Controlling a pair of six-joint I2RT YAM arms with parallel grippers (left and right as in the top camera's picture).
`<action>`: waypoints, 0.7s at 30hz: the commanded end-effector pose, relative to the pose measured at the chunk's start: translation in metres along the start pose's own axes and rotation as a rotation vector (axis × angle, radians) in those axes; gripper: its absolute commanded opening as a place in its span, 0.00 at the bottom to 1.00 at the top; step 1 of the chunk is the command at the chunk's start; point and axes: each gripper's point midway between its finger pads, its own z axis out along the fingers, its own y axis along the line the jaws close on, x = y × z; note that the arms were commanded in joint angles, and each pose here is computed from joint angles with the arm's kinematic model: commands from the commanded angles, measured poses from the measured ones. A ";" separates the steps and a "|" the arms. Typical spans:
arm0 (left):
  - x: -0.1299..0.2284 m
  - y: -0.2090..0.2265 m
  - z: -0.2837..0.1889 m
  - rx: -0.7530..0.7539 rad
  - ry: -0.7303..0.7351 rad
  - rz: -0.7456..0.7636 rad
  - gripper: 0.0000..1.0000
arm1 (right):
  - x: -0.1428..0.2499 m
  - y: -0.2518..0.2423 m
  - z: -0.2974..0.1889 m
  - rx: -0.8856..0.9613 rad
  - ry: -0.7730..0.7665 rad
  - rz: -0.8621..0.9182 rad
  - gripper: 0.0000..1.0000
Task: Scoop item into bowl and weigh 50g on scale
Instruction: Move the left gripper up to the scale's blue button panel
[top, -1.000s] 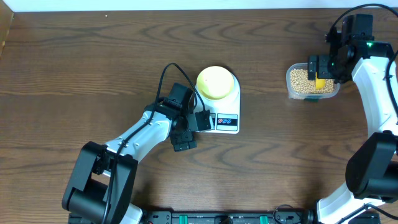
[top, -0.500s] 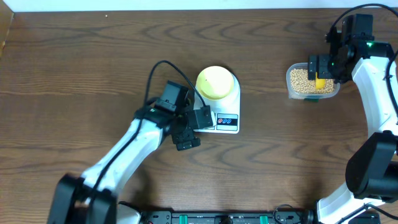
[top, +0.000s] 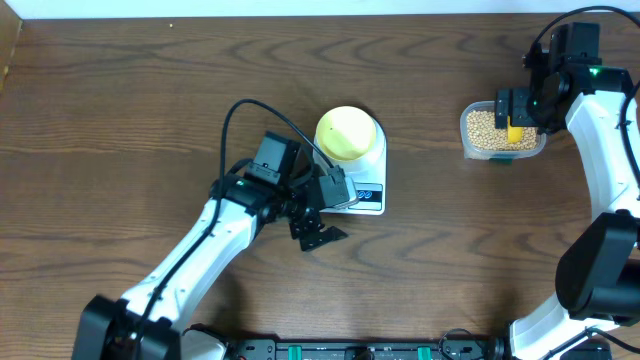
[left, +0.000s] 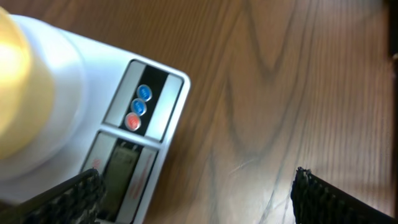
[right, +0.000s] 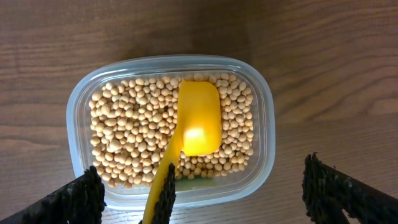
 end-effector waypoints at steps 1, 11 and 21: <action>-0.014 -0.006 0.012 0.076 -0.056 -0.133 0.98 | 0.002 -0.004 0.002 0.010 0.007 0.012 0.99; -0.018 0.007 0.025 0.046 -0.006 -0.301 0.98 | 0.002 -0.004 0.002 0.010 0.007 0.012 0.99; 0.001 0.019 0.040 -0.113 0.122 -0.464 0.98 | 0.002 -0.004 0.002 0.010 0.007 0.012 0.99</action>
